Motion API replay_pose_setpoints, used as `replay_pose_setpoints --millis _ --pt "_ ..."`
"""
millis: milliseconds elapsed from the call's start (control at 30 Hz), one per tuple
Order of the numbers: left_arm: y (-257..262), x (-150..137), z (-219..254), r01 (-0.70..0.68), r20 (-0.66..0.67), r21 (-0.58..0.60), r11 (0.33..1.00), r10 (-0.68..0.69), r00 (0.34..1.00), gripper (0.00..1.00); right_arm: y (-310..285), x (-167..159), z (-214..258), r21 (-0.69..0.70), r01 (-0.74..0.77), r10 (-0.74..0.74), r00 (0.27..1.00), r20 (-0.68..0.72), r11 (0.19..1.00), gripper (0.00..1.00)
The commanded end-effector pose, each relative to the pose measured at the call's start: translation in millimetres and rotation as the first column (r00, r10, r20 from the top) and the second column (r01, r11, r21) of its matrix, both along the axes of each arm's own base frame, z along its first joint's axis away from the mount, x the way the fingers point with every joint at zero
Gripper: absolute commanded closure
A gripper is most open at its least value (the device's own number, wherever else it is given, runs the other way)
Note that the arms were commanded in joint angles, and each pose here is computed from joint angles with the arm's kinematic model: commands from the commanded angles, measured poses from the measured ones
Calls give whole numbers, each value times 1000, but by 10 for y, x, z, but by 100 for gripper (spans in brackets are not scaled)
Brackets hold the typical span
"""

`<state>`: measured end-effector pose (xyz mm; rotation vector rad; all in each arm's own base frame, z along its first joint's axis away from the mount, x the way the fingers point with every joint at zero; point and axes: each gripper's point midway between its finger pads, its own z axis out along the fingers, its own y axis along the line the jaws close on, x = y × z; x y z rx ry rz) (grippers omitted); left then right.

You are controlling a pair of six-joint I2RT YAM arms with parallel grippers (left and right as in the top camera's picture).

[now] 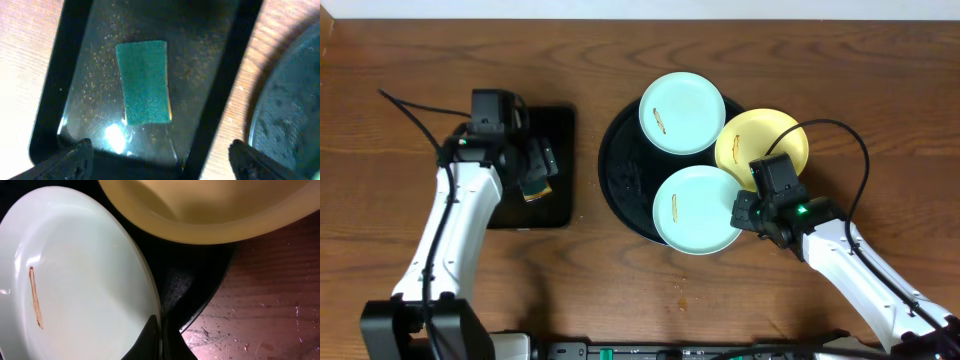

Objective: Clean dirty plates on tray and stack at the side
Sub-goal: 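Lower the left gripper onto the green sponge in the black tray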

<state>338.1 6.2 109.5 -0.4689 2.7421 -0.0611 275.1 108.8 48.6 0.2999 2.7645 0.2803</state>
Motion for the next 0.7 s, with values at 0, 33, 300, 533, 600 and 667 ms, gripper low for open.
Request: replay_pose_setpoints --millis 0,33,300,533,600,667 --pt "116 -84 -237 -71 -9 38 997 72 997 18 9 23 13 -17 -20 20 1000 11 1000 99" --pt "129 -88 -298 -77 -1 44 996 77 997 18 9 22 13 -17 -20 20 1000 10 1000 99" --pt "127 -128 -681 -92 52 34 995 90 995 20 9 22 13 -17 -20 20 1000 10 1000 99" --pt "117 -116 -845 -101 103 21 995 98 990 28 9 22 13 -17 -20 20 1000 10 1000 99" --pt "118 -71 -855 -101 120 20 995 98 988 28 9 21 12 -17 -20 20 1000 10 1000 99" --pt "115 -41 -880 -100 125 18 995 97 987 28 9 20 12 -17 -20 20 1000 9 1000 99"
